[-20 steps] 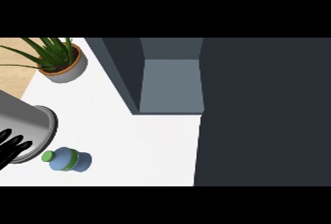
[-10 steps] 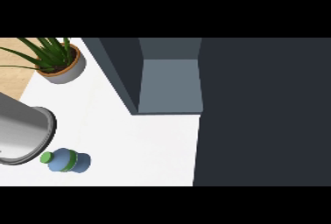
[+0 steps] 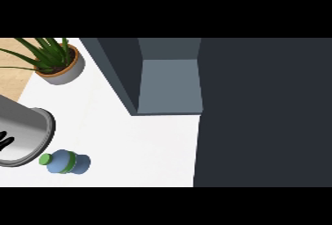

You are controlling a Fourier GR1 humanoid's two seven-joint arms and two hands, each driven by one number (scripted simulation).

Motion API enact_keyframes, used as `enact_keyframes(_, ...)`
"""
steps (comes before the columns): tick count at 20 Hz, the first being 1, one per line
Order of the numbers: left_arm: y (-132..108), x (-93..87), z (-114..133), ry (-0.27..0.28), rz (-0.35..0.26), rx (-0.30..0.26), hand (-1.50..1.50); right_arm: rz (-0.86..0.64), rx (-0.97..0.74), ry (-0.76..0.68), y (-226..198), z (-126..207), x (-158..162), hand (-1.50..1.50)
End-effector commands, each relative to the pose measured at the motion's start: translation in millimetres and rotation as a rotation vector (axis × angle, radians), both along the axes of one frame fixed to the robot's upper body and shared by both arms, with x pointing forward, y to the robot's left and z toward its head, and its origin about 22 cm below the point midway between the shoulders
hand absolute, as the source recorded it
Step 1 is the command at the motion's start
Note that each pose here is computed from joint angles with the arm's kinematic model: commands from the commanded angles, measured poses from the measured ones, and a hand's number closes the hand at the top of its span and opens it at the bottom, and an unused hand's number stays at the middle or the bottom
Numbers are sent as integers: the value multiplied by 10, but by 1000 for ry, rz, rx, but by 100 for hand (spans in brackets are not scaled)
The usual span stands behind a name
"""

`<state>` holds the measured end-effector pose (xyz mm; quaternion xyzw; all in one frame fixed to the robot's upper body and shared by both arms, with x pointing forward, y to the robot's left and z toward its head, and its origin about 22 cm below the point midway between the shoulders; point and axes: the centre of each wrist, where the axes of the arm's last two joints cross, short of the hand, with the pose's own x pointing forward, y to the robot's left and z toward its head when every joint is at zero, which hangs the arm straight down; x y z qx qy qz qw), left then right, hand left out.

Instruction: Pick up the bottled water, place it into the cabinet and close the cabinet

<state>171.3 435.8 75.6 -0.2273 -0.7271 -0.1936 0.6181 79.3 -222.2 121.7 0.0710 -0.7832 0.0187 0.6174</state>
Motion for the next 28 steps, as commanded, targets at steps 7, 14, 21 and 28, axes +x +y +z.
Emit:
enact_keyframes(7, 16, 188, -478, 60, -17, 30, -150, -3, -24, -34, -80, 246, -353, -150)
enact_keyframes(14, -258, 527, -962, 90, 48, 20, -150, 15, -37, -49, -144, 179, -333, -150)
enact_keyframes(21, -383, 523, -1352, 86, 108, 40, -150, -9, -35, -43, -72, 222, -404, -150)
enact_keyframes(28, -486, 439, -1698, 173, 25, -23, -150, 35, -9, -48, -61, 162, -443, -150)
